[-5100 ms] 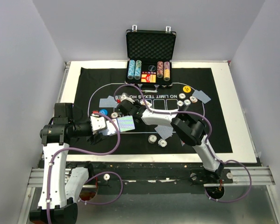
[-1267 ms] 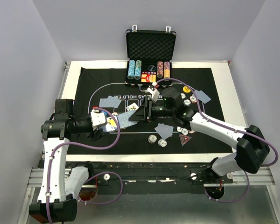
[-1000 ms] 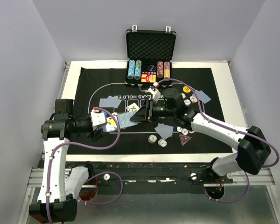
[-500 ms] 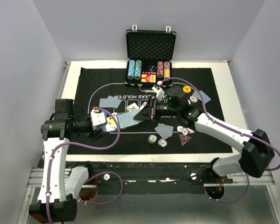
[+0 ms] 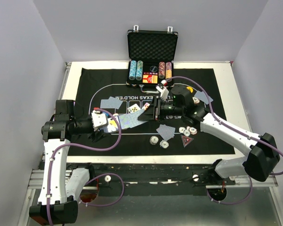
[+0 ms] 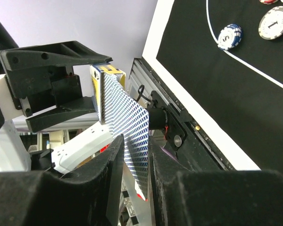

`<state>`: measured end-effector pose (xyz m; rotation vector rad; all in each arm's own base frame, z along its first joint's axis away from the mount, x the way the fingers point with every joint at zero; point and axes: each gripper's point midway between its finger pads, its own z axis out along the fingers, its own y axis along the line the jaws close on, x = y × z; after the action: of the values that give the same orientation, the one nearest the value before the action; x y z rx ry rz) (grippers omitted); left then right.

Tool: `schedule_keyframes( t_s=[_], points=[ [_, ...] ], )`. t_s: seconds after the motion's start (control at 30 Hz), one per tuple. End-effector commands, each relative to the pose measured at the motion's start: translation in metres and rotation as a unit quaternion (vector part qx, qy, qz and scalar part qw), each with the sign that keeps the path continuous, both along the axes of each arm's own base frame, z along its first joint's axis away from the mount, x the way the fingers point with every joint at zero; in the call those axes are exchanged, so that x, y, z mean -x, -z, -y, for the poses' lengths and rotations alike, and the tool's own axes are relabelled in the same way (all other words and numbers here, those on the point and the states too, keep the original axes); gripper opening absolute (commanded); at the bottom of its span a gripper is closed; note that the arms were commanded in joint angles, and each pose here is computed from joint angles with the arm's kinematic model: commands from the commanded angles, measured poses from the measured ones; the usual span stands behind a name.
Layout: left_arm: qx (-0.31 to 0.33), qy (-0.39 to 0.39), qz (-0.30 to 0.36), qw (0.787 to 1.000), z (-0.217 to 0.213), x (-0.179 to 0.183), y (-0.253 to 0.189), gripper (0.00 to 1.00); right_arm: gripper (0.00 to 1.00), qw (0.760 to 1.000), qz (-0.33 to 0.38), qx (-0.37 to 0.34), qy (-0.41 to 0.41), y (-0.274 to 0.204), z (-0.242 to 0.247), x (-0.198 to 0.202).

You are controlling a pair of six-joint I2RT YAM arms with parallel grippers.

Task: Distribute texas hold em gaming equipment

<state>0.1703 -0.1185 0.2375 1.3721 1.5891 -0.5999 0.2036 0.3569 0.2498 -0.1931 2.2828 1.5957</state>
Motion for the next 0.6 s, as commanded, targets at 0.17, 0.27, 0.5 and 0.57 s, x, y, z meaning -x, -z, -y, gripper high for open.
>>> schedule_keyframes(
  t_s=[0.17,0.27,0.5,0.57],
  points=[
    [0.037,0.024,0.01,0.999,0.011,0.002,-0.008,0.42,0.34,0.999,0.023,-0.026,-0.034,-0.038,0.0,0.009],
    [0.039,0.025,0.007,0.999,0.012,0.0,-0.007,0.39,0.34,0.999,0.028,-0.025,-0.037,-0.043,0.002,0.01],
    [0.044,0.023,0.004,0.999,0.012,-0.003,-0.005,0.39,0.33,0.999,0.026,-0.011,-0.037,-0.043,0.009,0.013],
    [0.045,0.022,0.006,0.999,0.012,-0.003,-0.006,0.39,0.32,0.999,0.021,-0.007,-0.035,-0.04,0.01,0.012]
  ],
)
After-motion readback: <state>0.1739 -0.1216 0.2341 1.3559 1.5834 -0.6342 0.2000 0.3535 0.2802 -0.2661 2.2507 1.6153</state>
